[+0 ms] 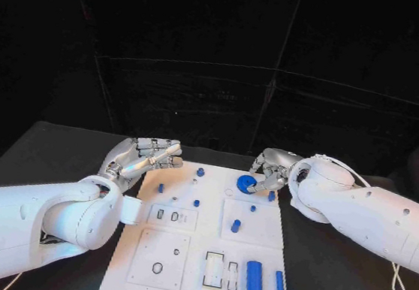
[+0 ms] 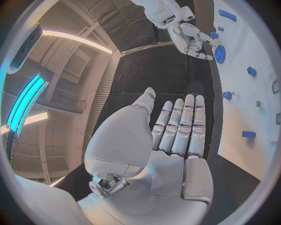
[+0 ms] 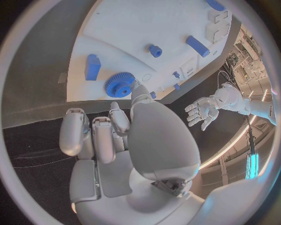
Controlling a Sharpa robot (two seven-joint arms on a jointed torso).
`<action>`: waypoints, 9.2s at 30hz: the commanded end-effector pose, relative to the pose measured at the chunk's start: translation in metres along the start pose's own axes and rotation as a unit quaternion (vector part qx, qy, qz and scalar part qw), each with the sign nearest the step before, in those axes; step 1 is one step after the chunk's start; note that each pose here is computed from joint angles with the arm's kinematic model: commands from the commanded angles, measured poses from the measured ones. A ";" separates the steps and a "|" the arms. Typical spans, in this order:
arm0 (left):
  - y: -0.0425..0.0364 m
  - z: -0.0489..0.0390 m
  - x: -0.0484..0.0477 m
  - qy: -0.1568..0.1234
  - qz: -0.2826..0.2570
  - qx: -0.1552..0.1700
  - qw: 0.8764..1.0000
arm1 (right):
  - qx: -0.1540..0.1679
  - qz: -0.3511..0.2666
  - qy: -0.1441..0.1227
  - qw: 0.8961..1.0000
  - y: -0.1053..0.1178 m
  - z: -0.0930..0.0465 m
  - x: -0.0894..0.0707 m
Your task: Assemble the parts on the task board
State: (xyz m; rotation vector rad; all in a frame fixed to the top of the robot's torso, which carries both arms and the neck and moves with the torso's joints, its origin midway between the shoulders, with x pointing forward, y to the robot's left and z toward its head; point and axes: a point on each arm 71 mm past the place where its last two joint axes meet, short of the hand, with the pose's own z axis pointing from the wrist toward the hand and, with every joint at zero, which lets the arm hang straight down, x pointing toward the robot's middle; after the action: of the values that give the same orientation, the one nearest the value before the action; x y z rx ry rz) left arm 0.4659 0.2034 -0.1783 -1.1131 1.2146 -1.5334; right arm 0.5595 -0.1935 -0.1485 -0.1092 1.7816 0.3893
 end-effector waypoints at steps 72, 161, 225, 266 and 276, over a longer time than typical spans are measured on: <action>-0.0009 0.0020 -0.0008 -0.004 0.002 0.006 1.000 | -0.134 -0.028 -0.103 0.985 0.116 0.004 0.013; 0.0004 0.0066 -0.0072 -0.006 0.004 0.006 1.000 | -0.094 0.122 -0.129 0.980 -0.052 -0.058 -0.001; 0.0029 0.0099 -0.0084 -0.006 0.004 0.003 1.000 | -0.036 0.113 -0.034 0.992 -0.074 -0.037 0.047; 0.0036 0.0099 -0.0088 -0.005 0.003 -0.002 1.000 | -0.053 0.124 -0.079 0.988 -0.065 -0.036 0.042; 0.0038 0.0090 -0.0090 -0.006 -0.003 -0.007 1.000 | -0.022 0.145 -0.090 0.985 -0.050 -0.047 0.041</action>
State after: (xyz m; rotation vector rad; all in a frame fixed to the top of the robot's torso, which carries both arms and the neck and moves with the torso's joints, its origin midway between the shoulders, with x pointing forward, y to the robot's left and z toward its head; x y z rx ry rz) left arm 0.4774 0.2108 -0.1833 -1.1308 1.2147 -1.5035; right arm 0.5201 -0.2502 -0.1917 0.0812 1.6352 0.6723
